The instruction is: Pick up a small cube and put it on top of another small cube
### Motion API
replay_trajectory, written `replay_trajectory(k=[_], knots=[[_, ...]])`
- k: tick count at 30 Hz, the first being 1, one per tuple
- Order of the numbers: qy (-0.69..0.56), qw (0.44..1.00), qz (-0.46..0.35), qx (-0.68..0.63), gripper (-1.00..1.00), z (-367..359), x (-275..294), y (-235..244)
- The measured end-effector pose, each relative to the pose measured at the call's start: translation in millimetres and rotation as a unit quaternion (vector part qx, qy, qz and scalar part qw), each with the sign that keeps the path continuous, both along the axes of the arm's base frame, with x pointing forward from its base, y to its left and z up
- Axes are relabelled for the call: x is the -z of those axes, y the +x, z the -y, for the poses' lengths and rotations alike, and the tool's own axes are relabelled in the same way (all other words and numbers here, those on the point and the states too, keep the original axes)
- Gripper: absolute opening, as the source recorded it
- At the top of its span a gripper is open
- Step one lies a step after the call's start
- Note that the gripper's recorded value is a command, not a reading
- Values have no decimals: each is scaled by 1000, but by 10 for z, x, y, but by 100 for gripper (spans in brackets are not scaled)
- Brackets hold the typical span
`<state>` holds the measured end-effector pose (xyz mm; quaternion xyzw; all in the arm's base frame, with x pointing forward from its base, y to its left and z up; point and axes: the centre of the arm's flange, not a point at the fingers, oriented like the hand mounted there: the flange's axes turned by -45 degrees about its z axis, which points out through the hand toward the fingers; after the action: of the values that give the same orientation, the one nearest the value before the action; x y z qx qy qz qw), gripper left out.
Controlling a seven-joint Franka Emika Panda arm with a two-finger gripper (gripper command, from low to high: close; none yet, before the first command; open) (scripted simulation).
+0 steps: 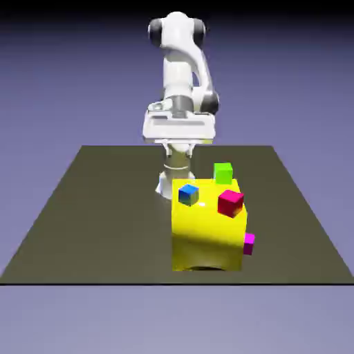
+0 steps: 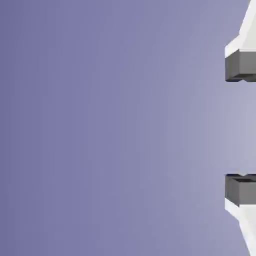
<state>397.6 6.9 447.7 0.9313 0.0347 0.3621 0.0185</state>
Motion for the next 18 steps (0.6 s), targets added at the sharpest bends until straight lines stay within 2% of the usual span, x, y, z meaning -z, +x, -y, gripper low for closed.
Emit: replay_trajectory(k=[4,8,18], knots=[[-122,983,-69,-122,0,-445,62,367],[-237,934,-130,-234,0,-879,172,676],[-457,726,-245,-453,0,-2058,630,1205]])
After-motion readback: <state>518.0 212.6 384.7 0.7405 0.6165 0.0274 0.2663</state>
